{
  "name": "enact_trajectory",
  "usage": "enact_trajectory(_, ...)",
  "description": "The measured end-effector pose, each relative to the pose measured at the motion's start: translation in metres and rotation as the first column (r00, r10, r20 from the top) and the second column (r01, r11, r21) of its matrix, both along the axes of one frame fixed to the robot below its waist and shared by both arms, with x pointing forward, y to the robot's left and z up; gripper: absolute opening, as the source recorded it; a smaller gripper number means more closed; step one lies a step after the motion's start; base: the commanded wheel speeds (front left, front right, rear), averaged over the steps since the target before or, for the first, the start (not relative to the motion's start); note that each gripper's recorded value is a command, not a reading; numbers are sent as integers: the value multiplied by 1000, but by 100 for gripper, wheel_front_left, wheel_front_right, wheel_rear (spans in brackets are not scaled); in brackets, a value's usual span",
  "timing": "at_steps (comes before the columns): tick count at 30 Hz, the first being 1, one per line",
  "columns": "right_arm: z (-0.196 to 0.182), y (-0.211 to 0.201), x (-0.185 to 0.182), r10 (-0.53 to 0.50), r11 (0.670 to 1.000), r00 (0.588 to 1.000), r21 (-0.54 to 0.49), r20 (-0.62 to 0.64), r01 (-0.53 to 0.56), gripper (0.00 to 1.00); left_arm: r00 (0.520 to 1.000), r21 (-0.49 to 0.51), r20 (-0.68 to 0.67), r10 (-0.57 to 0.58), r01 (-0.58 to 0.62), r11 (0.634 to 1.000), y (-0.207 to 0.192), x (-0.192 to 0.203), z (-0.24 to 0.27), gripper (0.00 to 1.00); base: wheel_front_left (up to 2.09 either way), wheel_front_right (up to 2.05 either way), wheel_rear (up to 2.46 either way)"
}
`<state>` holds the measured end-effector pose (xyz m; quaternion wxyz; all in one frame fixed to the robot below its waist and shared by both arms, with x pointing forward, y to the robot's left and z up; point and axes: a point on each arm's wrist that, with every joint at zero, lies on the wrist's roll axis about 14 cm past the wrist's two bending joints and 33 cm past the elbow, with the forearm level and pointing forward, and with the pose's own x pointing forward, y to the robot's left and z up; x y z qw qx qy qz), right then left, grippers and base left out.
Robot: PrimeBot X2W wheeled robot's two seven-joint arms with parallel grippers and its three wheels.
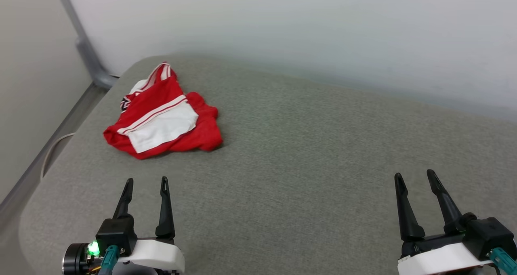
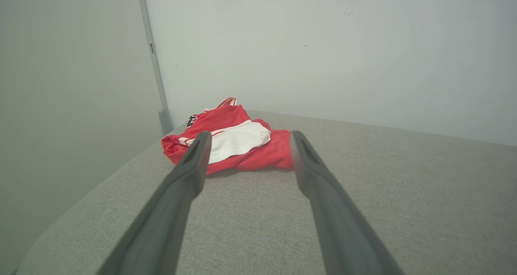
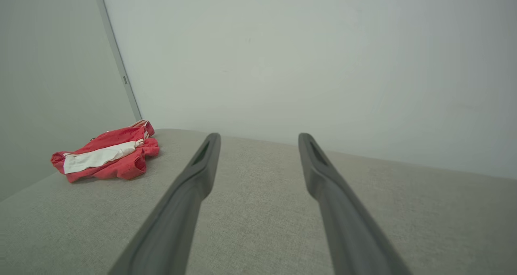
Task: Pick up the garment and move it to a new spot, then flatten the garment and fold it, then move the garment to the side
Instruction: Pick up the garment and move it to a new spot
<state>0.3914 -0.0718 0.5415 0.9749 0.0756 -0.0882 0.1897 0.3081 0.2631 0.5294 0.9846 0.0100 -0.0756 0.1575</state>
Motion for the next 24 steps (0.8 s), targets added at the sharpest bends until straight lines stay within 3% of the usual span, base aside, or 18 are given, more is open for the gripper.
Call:
enact_trajectory(12, -1, 40, 6, 111, 994, 994, -2, -1, -111, 100, 991, -10, -10, 132, -132, 991, 33, -32, -3, 100, 0, 0, 0)
enact_trajectory(24, -3, 57, 7, 160, 987, 987, -8, -4, -160, 100, 984, -15, -17, 179, -179, 984, 45, -45, -5, 100, 0, 0, 0)
